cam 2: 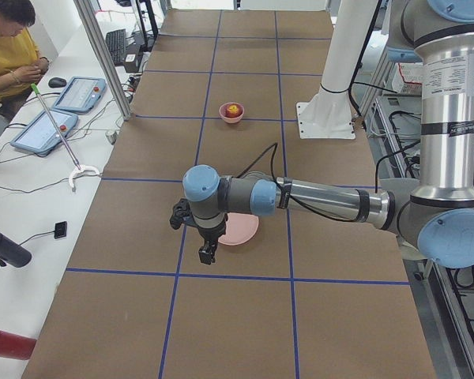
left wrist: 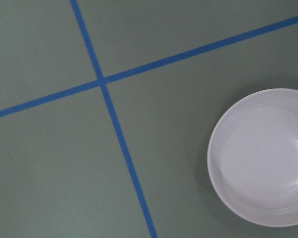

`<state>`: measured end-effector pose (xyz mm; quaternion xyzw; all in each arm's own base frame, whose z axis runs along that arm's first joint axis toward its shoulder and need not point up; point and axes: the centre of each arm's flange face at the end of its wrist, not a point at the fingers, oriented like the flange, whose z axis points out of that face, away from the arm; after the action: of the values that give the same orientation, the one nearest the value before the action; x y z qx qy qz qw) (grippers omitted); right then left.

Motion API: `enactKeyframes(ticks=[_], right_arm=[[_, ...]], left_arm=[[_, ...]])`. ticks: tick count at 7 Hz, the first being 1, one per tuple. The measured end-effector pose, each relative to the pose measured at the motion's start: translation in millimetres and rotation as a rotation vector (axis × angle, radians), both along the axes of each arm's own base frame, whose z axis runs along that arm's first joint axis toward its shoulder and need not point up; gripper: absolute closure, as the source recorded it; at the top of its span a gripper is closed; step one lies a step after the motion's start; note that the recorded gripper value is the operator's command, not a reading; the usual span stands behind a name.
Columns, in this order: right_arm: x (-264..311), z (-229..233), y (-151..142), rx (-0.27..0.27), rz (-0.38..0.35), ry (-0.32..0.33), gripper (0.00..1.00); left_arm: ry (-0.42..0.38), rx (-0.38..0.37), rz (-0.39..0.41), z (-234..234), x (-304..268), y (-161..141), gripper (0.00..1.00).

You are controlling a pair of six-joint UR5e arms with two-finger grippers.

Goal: Move apple from plate to bowl

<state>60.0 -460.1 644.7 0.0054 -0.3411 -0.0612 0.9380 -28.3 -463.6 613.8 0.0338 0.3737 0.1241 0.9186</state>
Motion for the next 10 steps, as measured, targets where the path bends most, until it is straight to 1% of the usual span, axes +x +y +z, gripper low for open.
enactKeyframes(ticks=[3,7,10], right_arm=[[0,-3,0,0.004,0.001,-0.003,0.00],[0,-3,2,0.004,0.002,-0.005,0.00],[0,-5,1,0.007,0.002,-0.007,0.00]], left_arm=[[0.004,-0.001,-0.035,11,-17,5,0.02],[0.003,0.017,-0.043,4,-21,1,0.02],[0.002,0.007,-0.043,9,-21,3,0.02]])
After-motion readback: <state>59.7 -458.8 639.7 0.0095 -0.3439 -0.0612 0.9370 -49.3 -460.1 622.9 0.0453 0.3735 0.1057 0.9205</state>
